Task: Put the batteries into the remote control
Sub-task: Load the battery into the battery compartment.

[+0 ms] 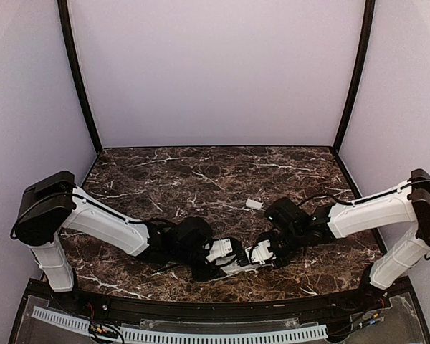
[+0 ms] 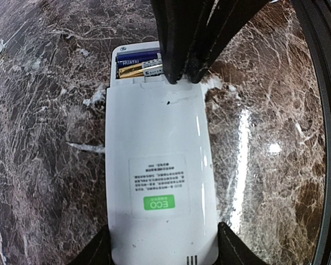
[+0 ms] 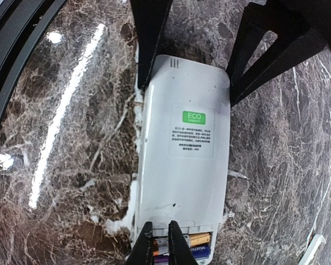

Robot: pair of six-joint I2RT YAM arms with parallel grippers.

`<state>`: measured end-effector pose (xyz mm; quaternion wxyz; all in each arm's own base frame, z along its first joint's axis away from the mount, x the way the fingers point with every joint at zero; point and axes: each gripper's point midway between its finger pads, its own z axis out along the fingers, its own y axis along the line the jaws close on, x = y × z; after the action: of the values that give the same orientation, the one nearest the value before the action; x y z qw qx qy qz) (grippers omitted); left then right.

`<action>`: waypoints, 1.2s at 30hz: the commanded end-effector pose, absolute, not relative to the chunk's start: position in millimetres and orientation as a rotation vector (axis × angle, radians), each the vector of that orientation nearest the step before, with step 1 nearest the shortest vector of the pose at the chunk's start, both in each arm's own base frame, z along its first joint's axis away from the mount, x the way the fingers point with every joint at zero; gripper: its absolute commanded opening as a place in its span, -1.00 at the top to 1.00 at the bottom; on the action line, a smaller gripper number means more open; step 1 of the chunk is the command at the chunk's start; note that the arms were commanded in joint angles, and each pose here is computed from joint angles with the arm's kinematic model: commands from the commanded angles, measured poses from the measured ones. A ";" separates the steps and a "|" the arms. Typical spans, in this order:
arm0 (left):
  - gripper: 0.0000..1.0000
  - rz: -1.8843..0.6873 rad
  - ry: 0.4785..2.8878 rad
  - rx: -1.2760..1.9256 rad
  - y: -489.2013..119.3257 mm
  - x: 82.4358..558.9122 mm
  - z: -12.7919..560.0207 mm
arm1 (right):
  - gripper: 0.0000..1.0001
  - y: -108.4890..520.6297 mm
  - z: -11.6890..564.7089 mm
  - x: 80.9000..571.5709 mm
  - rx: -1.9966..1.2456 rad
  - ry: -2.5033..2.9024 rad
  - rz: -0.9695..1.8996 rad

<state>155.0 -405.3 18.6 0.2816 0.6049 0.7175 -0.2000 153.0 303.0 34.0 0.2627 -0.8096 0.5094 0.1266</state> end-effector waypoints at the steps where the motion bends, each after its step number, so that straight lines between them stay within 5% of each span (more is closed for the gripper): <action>1: -0.02 -0.481 2.062 1.805 -368.8 126.3 -29.4 | 0.79 320.2 66.7 154.7 -2.073 1.389 0.435; 14: -0.08 -0.455 2.069 1.801 -367.2 128.6 -30.2 | 0.88 313.9 170.7 169.3 -1.563 1.486 0.665; 20: -0.22 -0.459 2.071 1.799 -369.0 129.3 -28.4 | 0.87 279.4 231.4 227.0 -0.820 1.813 0.685; 24: -0.30 -0.456 2.071 1.798 -370.8 130.4 -26.3 | 1.00 254.6 217.5 241.5 -0.446 2.126 0.699; 36: -0.29 -0.427 2.085 1.793 -370.0 133.5 -24.8 | 1.00 282.3 100.5 182.0 -0.442 2.718 0.826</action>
<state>152.9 -409.4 18.4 0.2680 0.6105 0.7173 -0.2022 207.6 279.5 128.2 0.2144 -0.1763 0.9168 0.2872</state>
